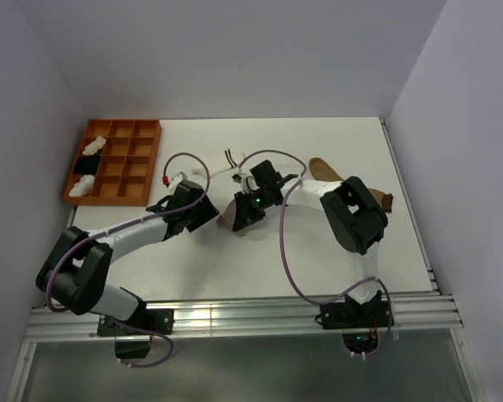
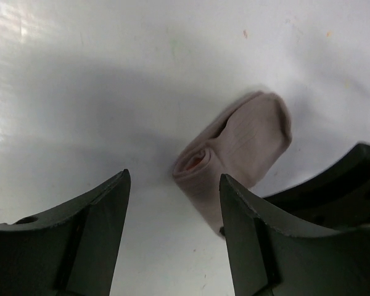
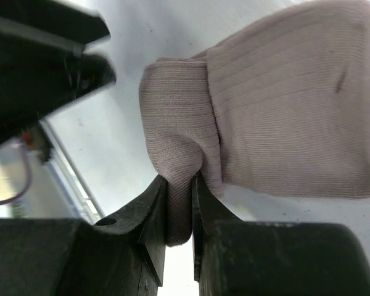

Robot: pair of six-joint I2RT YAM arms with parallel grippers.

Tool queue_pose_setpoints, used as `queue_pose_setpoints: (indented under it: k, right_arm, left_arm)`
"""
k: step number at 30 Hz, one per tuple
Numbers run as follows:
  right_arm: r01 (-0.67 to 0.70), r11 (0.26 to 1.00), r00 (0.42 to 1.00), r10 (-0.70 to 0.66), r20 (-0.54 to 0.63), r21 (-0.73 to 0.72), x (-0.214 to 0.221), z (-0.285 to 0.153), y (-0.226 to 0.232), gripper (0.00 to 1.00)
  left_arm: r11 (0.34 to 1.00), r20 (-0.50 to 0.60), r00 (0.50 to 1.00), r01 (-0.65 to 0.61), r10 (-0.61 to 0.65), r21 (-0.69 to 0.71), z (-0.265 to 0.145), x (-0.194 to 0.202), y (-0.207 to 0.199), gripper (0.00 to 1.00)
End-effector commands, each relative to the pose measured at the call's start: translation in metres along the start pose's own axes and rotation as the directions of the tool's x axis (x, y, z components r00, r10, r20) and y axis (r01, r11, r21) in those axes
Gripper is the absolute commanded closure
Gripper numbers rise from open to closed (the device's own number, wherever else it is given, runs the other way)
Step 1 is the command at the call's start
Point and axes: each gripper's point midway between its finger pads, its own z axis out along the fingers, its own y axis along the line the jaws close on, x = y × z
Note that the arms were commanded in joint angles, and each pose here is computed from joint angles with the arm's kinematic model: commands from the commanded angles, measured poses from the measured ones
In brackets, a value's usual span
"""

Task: Roll the socks
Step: Roll the sock at the center of the board.

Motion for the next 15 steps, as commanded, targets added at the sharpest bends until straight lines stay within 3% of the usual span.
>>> queue_pose_setpoints:
  k: [1,9,15]
  right_arm:
    - [-0.112,0.990,0.993,0.110,-0.033,-0.090,0.003,-0.002,0.005,1.00]
    - [-0.208,0.970,0.978,0.202,-0.057,-0.127,0.006,0.000,-0.010,1.00]
    - [-0.221,0.967,0.974,0.213,-0.072,-0.131,0.006,0.002,-0.016,1.00]
  left_arm:
    - [0.989,-0.013,0.999,0.051,-0.050,0.141,-0.013,0.004,-0.028,0.35]
    - [0.975,-0.066,0.996,0.072,-0.059,0.209,-0.004,0.025,-0.044,0.35]
    - [0.982,-0.090,0.993,0.091,-0.077,0.167,0.012,0.032,-0.039,0.37]
